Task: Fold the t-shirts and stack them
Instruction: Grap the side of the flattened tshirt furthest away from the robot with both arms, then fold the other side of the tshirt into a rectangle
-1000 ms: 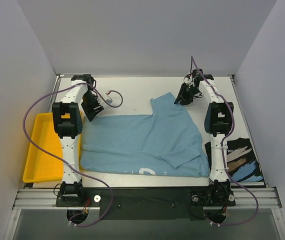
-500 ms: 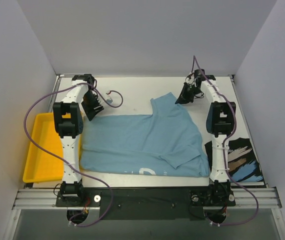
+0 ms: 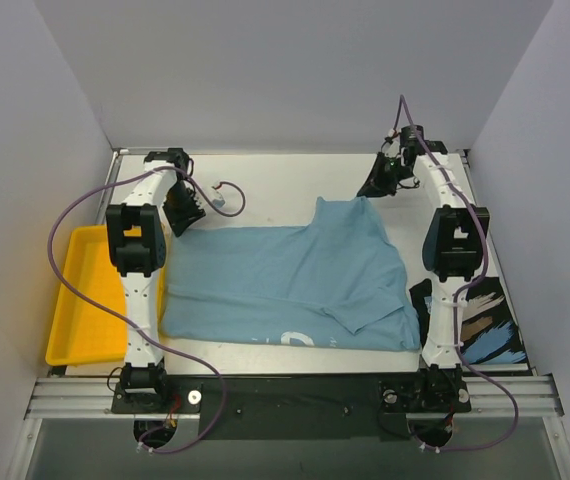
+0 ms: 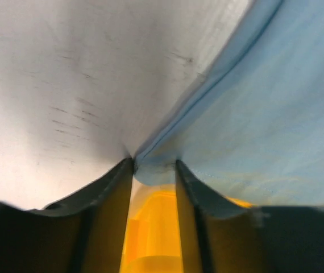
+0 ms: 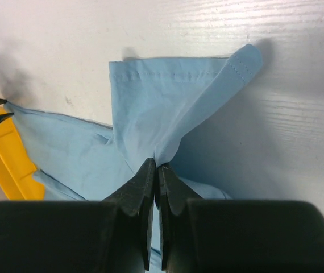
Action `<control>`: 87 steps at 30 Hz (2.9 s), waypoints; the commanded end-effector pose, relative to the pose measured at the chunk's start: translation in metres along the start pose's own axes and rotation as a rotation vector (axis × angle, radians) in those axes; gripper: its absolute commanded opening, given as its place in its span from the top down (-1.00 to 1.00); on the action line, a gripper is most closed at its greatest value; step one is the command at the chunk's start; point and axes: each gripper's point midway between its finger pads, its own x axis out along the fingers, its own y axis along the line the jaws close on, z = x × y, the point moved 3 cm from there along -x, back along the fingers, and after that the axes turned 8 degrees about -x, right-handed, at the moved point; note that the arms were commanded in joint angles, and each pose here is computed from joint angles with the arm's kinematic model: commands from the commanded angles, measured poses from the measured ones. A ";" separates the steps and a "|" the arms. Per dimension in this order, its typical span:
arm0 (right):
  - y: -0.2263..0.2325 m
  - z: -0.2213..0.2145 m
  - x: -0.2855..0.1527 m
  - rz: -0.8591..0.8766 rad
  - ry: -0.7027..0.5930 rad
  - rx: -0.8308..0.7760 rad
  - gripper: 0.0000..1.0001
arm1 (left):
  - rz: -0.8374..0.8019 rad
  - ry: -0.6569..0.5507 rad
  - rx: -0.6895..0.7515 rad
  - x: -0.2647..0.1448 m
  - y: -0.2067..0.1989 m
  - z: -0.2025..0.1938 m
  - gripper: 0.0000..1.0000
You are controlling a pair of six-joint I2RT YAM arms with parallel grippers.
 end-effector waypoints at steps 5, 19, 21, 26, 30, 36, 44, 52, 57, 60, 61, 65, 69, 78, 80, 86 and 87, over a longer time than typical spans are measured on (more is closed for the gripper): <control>0.020 -0.003 -0.029 0.027 -0.026 -0.041 1.00 | -0.073 -0.081 -0.024 0.018 -0.028 0.007 1.00; 0.000 -0.104 -0.107 -0.081 0.105 0.010 1.00 | 0.077 -0.262 -0.011 -0.086 -0.067 -0.018 1.00; -0.006 -0.135 -0.115 -0.114 0.162 0.018 1.00 | 0.095 -0.228 0.010 -0.087 -0.078 -0.034 1.00; -0.028 -0.206 -0.118 -0.200 0.291 0.060 1.00 | 0.150 -0.116 0.070 -0.072 -0.094 -0.070 1.00; -0.047 -0.234 -0.112 -0.274 0.364 0.079 1.00 | 0.161 -0.085 0.082 -0.061 -0.095 -0.075 1.00; -0.050 -0.213 -0.108 -0.321 0.326 0.103 1.00 | 0.335 -0.219 -0.002 -0.085 -0.055 -0.042 1.00; -0.036 -0.122 -0.114 -0.317 0.176 0.052 1.00 | 0.502 -0.435 -0.211 -0.153 -0.008 -0.001 1.00; -0.041 -0.194 -0.111 -0.339 0.329 0.085 1.00 | 0.369 -0.342 -0.116 -0.095 -0.062 -0.041 1.00; -0.048 -0.242 -0.102 -0.387 0.421 0.131 1.00 | 0.307 -0.241 -0.097 -0.054 -0.074 -0.060 1.00; -0.055 -0.260 -0.098 -0.408 0.459 0.161 1.00 | 0.260 -0.200 -0.071 -0.040 -0.080 -0.064 1.00; -0.056 -0.265 -0.097 -0.409 0.472 0.171 1.00 | 0.247 -0.183 -0.059 -0.037 -0.082 -0.067 1.00; -0.056 -0.267 -0.096 -0.414 0.462 0.181 1.00 | 0.220 -0.147 -0.039 -0.033 -0.084 -0.070 1.00; -0.061 -0.271 -0.097 -0.446 0.479 0.187 0.93 | 0.183 -0.172 0.001 -0.041 -0.092 -0.066 1.00; -0.059 -0.273 -0.114 -0.496 0.435 0.184 0.53 | 0.118 -0.160 0.049 -0.044 -0.107 -0.070 1.00; -0.055 -0.269 -0.118 -0.485 0.401 0.171 0.52 | 0.113 -0.164 0.060 -0.048 -0.108 -0.069 0.99; -0.047 -0.241 -0.109 -0.435 0.287 0.132 0.14 | 0.104 -0.184 0.096 -0.061 -0.108 -0.065 1.00; -0.047 -0.234 -0.105 -0.429 0.263 0.131 0.14 | 0.105 -0.185 0.097 -0.061 -0.107 -0.064 1.00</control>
